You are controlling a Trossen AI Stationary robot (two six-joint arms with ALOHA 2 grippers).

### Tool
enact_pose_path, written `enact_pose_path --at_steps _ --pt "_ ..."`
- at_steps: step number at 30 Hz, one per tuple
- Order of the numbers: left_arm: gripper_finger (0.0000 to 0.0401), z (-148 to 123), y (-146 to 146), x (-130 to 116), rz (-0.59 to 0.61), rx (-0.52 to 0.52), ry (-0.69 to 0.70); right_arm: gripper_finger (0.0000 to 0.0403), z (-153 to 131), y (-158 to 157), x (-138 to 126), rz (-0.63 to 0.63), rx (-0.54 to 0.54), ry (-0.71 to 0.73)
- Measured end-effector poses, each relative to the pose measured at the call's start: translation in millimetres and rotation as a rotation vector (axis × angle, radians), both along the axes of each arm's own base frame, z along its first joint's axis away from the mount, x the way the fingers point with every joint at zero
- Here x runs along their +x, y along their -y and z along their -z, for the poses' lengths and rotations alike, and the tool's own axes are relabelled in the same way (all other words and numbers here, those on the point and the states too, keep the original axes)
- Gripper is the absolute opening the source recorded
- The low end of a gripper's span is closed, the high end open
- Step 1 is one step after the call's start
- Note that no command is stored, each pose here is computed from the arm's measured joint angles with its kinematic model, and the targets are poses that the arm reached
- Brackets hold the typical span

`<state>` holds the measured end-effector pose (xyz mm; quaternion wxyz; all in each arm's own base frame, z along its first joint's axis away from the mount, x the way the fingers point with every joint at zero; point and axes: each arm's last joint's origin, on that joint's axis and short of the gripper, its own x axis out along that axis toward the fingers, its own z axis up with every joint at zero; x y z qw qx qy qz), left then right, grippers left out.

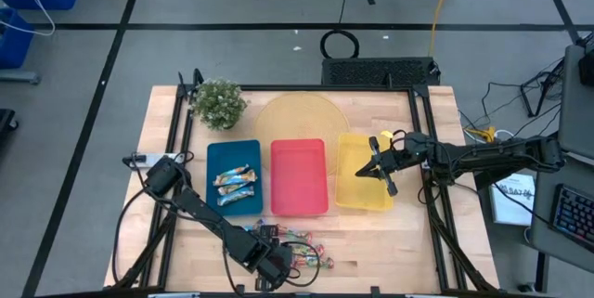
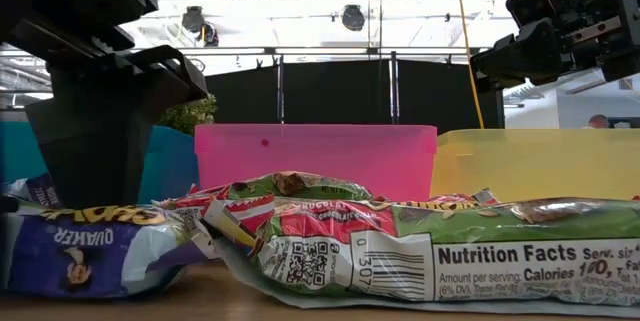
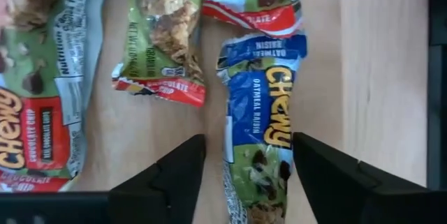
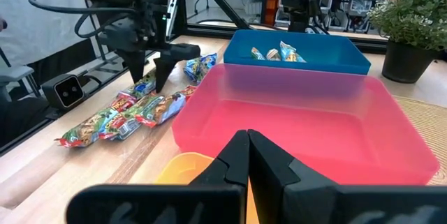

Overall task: Pick and place Granola Bars by type
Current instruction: Put the blue granola bar into the pink bin

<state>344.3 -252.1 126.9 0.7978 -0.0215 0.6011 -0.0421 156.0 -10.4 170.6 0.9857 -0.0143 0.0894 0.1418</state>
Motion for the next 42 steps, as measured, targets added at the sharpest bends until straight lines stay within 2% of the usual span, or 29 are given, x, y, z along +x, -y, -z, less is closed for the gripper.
enact_pose_path --at_steps 9,12,23,28,33,37,42 --pt "0.0101 -2.1 -1.8 -0.6 -0.019 0.004 0.002 0.0 0.0 0.0 0.0 0.003 0.013 -0.004" --pt "0.0079 -5.8 -1.2 -0.1 -0.019 -0.017 0.01 0.0 0.0 0.1 0.0 0.003 0.013 -0.004" --pt "0.0087 -18.5 6.6 3.1 0.016 -0.03 -0.013 0.0 0.0 0.0 0.0 0.003 0.013 -0.004" --pt "0.0089 -47.4 16.9 -0.5 0.056 -0.007 -0.057 0.0 0.0 0.1 0.0 0.003 0.013 -0.004" --pt "0.0089 -84.8 13.7 1.1 0.077 0.108 -0.06 0.0 0.0 0.0 0.0 0.003 0.013 -0.004" --pt "0.0089 -123.4 -3.3 12.2 0.071 0.23 0.007 0.0 0.0 0.0 0.0 0.003 0.013 -0.004" --pt "0.009 -154.2 -56.4 47.5 0.005 0.323 0.112 0.0 0.0 0.1 0.0 0.006 0.012 -0.003"
